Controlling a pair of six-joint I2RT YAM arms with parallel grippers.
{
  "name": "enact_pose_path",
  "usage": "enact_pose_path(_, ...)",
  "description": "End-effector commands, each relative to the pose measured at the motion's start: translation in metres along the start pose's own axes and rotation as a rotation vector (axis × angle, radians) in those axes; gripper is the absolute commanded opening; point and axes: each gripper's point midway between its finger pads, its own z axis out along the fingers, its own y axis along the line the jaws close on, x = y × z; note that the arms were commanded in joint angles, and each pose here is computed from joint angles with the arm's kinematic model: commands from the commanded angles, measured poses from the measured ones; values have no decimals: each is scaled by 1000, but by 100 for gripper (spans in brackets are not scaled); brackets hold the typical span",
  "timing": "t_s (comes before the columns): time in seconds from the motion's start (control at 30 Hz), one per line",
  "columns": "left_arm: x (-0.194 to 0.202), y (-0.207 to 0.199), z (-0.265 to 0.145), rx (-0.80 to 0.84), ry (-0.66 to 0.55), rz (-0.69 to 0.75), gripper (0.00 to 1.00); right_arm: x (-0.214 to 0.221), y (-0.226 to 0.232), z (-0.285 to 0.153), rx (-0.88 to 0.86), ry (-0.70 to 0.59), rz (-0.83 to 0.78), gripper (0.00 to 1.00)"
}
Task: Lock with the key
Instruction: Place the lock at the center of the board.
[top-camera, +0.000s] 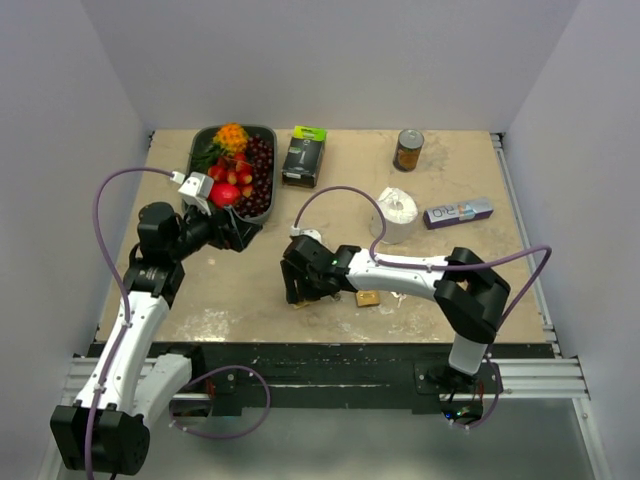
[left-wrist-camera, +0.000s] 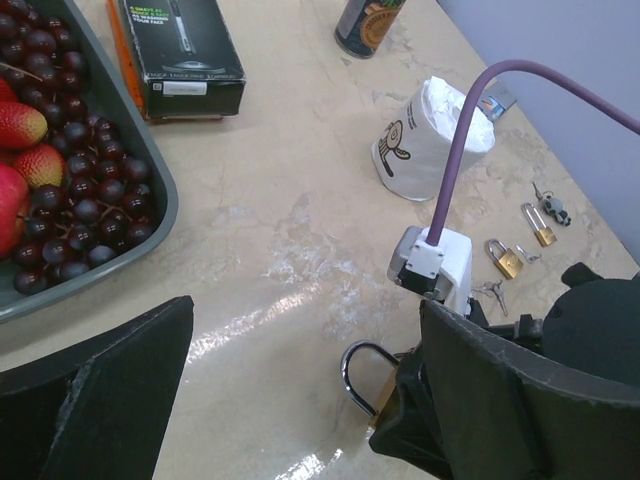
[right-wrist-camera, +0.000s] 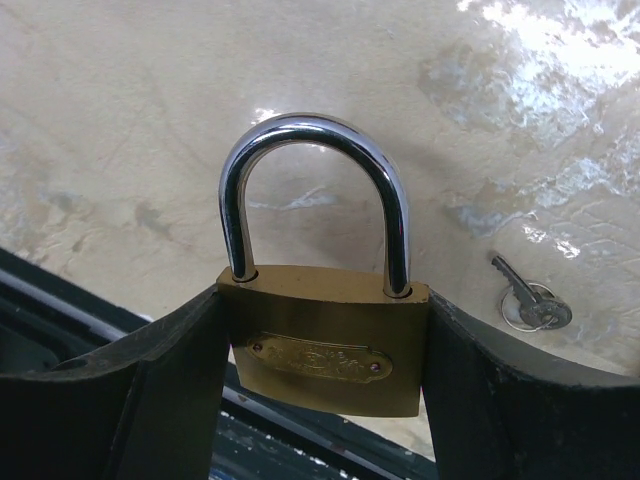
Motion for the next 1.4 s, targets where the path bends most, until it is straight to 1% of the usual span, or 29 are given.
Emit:
enact_pose_path(0.0, -6, 4, -1, -18, -38, 34, 99, -28, 11, -6, 6, -90, 125, 0)
enact_pose_path(0.03, -5, 5, -2, -22, -39, 38, 99, -26, 7, -1, 31, -86, 145, 0)
enact_pose_path(0.27, 15, 13, -2, -46, -12, 22, 99, -19, 2, 18, 56, -66, 191, 0)
enact_pose_path(0.43, 23, 16, -2, -51, -3, 12, 99, -26, 4, 23, 71, -82, 213, 0)
enact_pose_path(0.6, 26, 18, 0, -52, -2, 10, 99, -22, 1, 31, 95, -56, 250, 6)
enact_pose_path(0.7, 27, 19, 1, -54, 1, 14, 99, -16, -3, 32, 119, -36, 276, 16)
enact_pose_path(0.77, 28, 20, 1, -56, 3, 12, 99, -14, -5, 32, 125, -33, 279, 18)
enact_pose_path(0.83, 29, 20, 2, -57, 5, 5, 99, -14, -6, 31, 129, -30, 284, 27)
enact_pose_path(0.9, 30, 21, 2, -58, 3, 4, 99, -12, -8, 31, 141, -27, 291, 42)
enact_pose_path(0.93, 29, 21, 2, -57, 0, 4, 99, -10, -10, 30, 149, -20, 292, 56)
enact_pose_path(0.97, 30, 22, 2, -59, 3, 1, 99, -10, -12, 30, 158, -23, 297, 60)
enact_pose_path(1.03, 32, 23, 3, -64, 8, 0, 99, -7, -15, 28, 179, -16, 305, 65)
enact_pose_path(1.13, 33, 27, 4, -74, 6, -4, 99, -9, -19, 26, 202, -24, 308, 66)
enact_pose_path(1.23, 33, 27, 4, -74, 6, -10, 99, -9, -20, 25, 212, -22, 309, 70)
enact_pose_path(1.37, 36, 26, 5, -62, 14, -14, 99, -8, -19, 27, 204, -21, 303, 80)
